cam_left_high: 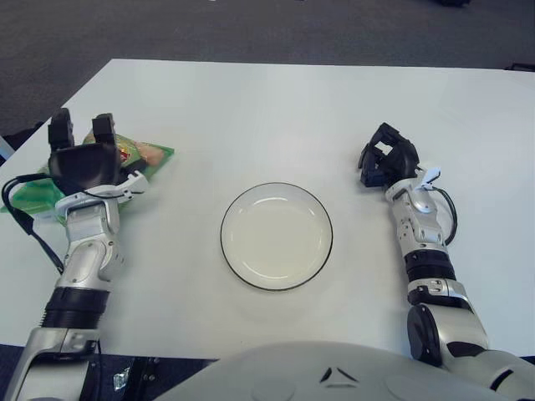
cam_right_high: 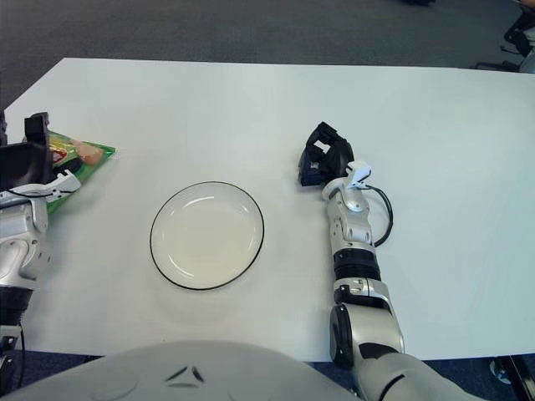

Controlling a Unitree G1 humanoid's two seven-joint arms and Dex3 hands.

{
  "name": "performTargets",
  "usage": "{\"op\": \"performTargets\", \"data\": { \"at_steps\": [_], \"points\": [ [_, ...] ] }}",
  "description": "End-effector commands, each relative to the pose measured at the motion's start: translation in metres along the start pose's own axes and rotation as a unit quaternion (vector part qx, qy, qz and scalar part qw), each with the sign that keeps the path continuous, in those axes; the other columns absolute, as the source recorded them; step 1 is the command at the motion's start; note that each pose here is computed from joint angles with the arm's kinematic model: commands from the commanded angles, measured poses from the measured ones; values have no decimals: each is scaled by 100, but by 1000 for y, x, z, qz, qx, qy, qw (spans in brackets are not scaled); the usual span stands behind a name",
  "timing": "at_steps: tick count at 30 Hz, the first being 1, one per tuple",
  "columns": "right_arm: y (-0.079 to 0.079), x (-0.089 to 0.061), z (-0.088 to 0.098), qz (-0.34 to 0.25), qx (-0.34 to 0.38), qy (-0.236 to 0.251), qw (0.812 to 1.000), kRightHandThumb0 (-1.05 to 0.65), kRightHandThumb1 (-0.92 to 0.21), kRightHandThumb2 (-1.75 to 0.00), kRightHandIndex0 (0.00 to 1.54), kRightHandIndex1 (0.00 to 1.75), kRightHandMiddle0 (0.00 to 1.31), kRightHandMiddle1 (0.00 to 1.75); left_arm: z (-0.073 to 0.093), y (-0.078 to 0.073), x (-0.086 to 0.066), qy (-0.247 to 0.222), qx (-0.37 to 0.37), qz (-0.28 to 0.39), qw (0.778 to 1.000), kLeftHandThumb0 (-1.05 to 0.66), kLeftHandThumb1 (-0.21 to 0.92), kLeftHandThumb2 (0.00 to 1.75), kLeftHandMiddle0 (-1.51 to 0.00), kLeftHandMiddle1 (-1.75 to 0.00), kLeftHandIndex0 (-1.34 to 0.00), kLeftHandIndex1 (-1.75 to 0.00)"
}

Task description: Put the snack into the plate.

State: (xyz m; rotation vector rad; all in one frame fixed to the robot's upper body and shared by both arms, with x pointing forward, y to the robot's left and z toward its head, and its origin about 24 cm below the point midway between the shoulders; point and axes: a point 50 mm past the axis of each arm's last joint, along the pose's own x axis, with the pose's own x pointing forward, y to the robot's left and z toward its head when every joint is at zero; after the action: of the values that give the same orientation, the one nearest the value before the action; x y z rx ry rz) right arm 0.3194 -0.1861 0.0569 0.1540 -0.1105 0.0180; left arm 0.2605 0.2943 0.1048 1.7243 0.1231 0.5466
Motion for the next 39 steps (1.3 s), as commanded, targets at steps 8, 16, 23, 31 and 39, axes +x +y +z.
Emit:
{"op": "performTargets", "data": {
  "at_steps": [8, 16, 23, 31, 39],
  "points": [
    [-5, -28, -39, -22, 14, 74, 997, -1, 7, -175, 90, 172, 69, 175, -4, -3, 11, 27, 28, -13, 999, -105, 92, 95, 0, 0, 0, -22],
    [-5, -28, -38, -22, 14, 73, 997, -1, 7, -175, 89, 173, 68, 175, -5, -11, 11, 39, 36, -48, 997, -105, 92, 99, 0, 0, 0, -9],
    [-5, -28, -38, -22, 15, 73, 997, -1, 6, -175, 89, 174, 68, 175, -9, -23, 10, 57, 32, -94, 993, -105, 92, 101, 0, 0, 0, -7],
    [-5, -28, -37, -18, 15, 71, 997, -1, 7, -175, 89, 173, 69, 175, -11, -30, 8, 65, 13, -125, 990, -105, 92, 100, 0, 0, 0, -3],
    [-5, -28, -36, -21, 13, 72, 997, -1, 7, -175, 89, 173, 69, 175, -6, -30, 0, 80, -74, -134, 985, -105, 92, 94, -6, -24, 0, -34]
  ]
}}
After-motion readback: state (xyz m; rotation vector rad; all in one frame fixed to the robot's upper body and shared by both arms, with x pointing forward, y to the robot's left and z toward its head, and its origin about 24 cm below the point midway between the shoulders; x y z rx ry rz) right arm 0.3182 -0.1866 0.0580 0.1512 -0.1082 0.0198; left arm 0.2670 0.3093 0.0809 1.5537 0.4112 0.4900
